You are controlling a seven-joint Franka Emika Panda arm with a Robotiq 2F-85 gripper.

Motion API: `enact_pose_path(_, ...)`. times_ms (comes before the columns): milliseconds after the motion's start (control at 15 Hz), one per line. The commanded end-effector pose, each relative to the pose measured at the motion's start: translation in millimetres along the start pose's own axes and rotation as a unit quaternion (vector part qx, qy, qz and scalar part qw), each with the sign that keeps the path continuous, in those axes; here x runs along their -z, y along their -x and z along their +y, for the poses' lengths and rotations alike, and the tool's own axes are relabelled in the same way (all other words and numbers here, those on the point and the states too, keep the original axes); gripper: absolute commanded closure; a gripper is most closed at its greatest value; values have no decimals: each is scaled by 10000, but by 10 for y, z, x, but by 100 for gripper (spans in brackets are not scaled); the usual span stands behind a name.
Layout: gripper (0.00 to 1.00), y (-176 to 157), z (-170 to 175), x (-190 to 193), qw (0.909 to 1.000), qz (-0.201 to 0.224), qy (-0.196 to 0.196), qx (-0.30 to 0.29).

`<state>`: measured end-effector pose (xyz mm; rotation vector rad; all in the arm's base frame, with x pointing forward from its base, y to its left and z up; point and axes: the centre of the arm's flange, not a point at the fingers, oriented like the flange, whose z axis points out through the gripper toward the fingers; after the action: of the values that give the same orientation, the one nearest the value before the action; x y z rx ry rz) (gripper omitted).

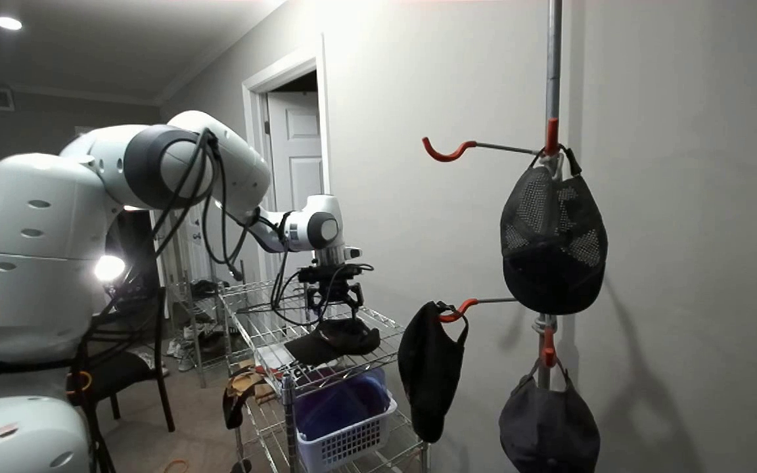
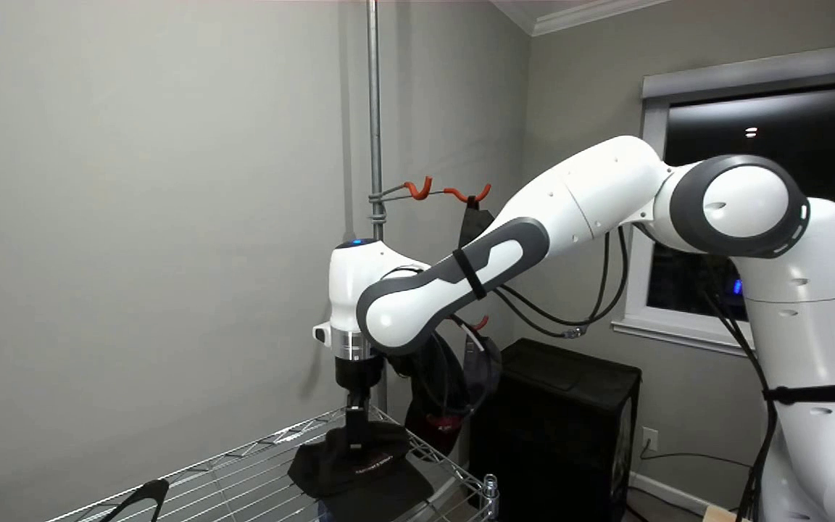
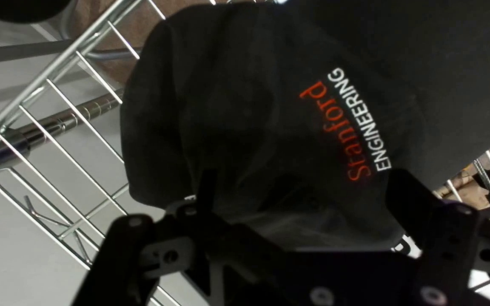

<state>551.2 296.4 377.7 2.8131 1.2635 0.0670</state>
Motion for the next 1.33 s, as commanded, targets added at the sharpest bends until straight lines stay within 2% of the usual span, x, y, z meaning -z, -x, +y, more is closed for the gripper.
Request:
enact_pose_path(0,0,-46,108,-35,9998,-123,-76,-164)
enact_pose_path(133,0,-32,143,-72,9997,-138,-102,-182)
enact_pose_path(200,25,-23,156,-90,9997,-140,-109,-168)
enact_pose_path(267,26,-15,164,-108,9997,-142,-112,-160)
enact_pose_path(600,61,4,157,-155,9996,-167,-136,-169)
enact_pose_path(933,91,-8,112,-115,9998,-143,-97,-132)
enact_pose_path(1133,99,-32,36,-57,9999,-121,-62,-65)
enact_pose_path(1267,100,-70,-115,74,10000,-74,49,36)
